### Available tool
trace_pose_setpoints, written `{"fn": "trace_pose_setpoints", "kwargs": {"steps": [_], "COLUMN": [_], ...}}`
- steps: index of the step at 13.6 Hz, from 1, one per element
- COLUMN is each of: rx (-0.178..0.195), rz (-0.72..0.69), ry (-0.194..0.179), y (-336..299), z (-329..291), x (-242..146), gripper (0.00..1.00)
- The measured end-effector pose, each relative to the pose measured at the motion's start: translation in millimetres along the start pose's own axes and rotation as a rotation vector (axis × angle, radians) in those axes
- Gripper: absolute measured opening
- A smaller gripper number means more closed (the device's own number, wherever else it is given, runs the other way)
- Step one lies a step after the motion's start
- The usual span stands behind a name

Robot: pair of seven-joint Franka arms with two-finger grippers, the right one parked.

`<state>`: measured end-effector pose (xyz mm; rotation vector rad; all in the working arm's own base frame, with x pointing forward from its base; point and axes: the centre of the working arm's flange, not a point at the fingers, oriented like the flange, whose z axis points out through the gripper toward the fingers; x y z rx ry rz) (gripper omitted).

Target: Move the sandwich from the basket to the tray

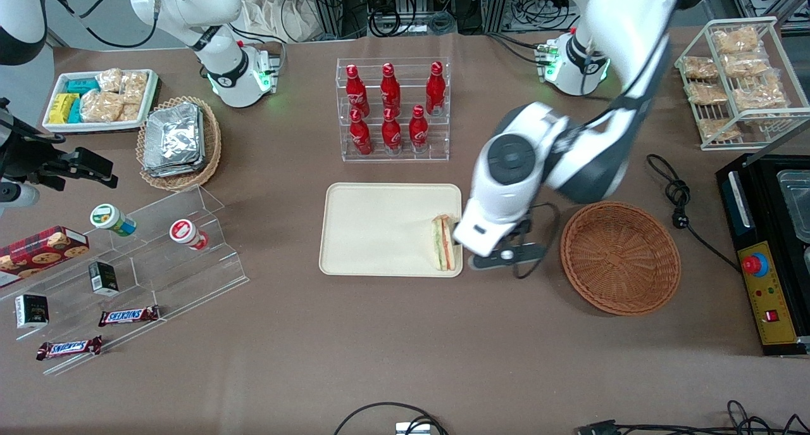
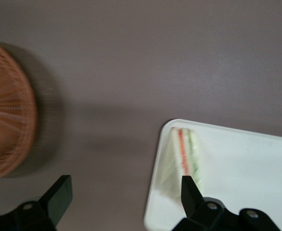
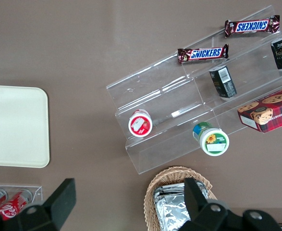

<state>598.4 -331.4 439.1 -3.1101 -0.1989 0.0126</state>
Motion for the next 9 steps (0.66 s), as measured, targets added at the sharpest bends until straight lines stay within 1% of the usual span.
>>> {"fn": "trace_pose_setpoints", "kwargs": {"steps": [1,2,3,5,6,9], "rx": [-0.027,-0.045,-0.055,-0.056,-0.050,-0.041], "rz": [0.011,0.009,-0.001,-0.013,-0.004,0.048], "ry": [-0.012,-0.009,0.004,0.033,0.042,0.035], "y": [-31.7,-63.1,-91.4,-128.8,-141.3,-174.4], "z": [-25.0,-45.9,-63.4,-89.3,-98.6,-115.1], "x": [5.5,9.1,9.8,2.9,-2.1,-6.4], "gripper": [1.00,1.00,1.00,1.00,1.00,1.00]}}
